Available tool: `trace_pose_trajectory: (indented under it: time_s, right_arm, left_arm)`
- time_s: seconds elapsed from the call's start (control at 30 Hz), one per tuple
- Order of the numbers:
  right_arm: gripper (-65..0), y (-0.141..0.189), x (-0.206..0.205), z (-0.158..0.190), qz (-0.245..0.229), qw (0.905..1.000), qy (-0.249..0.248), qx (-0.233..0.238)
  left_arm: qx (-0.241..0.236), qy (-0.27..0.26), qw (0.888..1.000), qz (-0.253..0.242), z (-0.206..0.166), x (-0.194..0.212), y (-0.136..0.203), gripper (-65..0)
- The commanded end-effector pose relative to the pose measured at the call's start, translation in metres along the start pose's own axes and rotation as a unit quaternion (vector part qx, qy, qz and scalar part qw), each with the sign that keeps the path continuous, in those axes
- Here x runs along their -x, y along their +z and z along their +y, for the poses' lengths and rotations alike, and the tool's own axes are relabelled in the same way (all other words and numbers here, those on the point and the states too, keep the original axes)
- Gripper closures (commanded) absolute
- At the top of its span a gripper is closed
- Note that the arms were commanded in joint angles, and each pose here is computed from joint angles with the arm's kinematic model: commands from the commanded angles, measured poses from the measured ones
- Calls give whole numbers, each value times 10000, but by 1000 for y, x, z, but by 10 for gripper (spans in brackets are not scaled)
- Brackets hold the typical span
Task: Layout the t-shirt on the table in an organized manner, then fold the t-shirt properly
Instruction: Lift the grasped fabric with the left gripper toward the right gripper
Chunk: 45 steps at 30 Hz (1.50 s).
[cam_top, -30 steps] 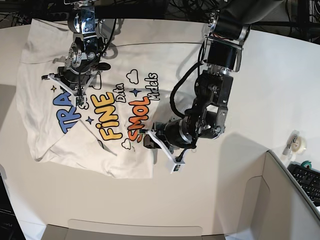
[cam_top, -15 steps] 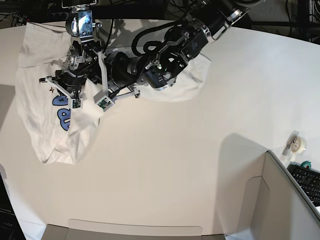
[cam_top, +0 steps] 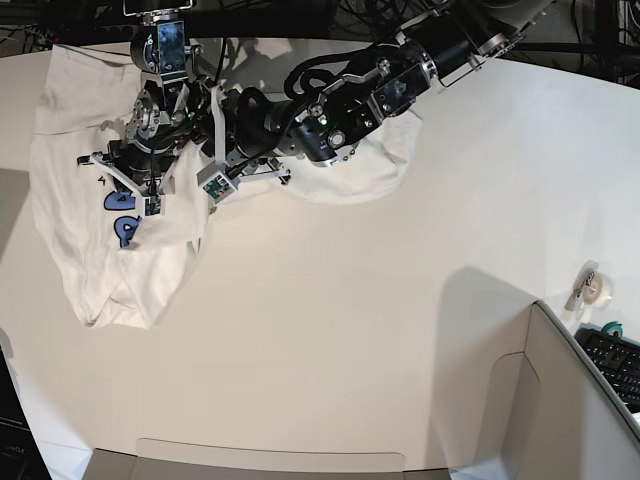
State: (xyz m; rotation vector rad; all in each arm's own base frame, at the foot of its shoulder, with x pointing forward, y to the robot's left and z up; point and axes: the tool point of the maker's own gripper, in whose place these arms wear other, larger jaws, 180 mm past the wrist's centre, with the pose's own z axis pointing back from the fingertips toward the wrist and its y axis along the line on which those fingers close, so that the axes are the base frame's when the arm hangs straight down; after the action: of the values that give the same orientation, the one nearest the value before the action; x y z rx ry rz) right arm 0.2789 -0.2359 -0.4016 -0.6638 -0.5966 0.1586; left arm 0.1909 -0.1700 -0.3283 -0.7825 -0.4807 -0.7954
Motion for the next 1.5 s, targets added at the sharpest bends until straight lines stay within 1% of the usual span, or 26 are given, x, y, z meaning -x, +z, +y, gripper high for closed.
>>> trace_pose_trajectory:
  time_s: [0.0,0.07,0.13,0.2,0.3,0.43,0.47,0.6,0.63,0.7,0.77,0.87,0.97,1.1,1.13,1.23,1.37,1.47]
  right_arm:
    - [0,7,9,21,390,9972,-279,-576]
    - [0,14,-3,12,184,9977,-405,-505]
    - [0,19,-8,-7,169,9973,-624,-342]
    - [0,23,-13,-26,112,9963,-840,-173]
    - [0,35,-25,-50,-150,9938,-1101,49]
    - [0,44,-17,-82,-204,9893,-1390,392]
    - [0,44,-14,-90,-187,9878,-1464,488]
    - [0,35,14,-116,190,9821,-1680,831]
    - [0,30,24,-116,350,9813,-1696,846]
    - [0,16,45,-112,693,9822,-1541,826]
    - [-11,3,63,-102,993,9830,-1358,729]
    - [-52,-11,79,-88,1126,9849,-1160,612]
    - [-53,-17,94,-75,1335,9843,-1042,489]
    - [-54,-18,100,-72,1408,9838,-1013,452]
    - [-54,-18,100,-71,1416,9837,-1013,444]
    - [-54,-17,101,-69,1429,9838,-994,427]
    - [-54,-14,95,-52,1365,9870,-818,238]
    - [-54,-11,94,-41,1366,9871,-819,138]
  left_arm:
    - [322,95,9992,236,-20,14,-1,-187]
    - [209,327,9988,304,-16,21,-1,-186]
    - [166,422,9984,331,-14,24,-2,-176]
    - [136,430,9983,365,-11,28,-1,-161]
    - [116,437,9982,389,-10,30,0,-141]
    - [6,420,9981,460,-1,39,5,-122]
    - [-29,398,9983,415,2,38,9,-112]
    - [-139,124,9995,-242,4,15,38,-101]
    - [-298,223,9983,-457,10,7,48,-101]
    - [-643,590,9929,-812,26,-7,64,-102]
    - [-917,962,9861,-1002,41,-14,72,-103]
    - [-1246,1325,9765,-1159,66,-20,79,-103]
    - [-1362,1661,9670,-1368,83,-33,78,-130]
    - [-1357,2037,9556,-1642,96,-56,74,-192]
    - [-1358,2043,9548,-1678,99,-64,72,-201]
    - [-1354,2100,9536,-1677,105,-79,63,-202]
    - [-1351,2246,9524,-1558,112,-89,45,-202]
    - [-1341,2349,9518,-1444,115,-91,33,-202]
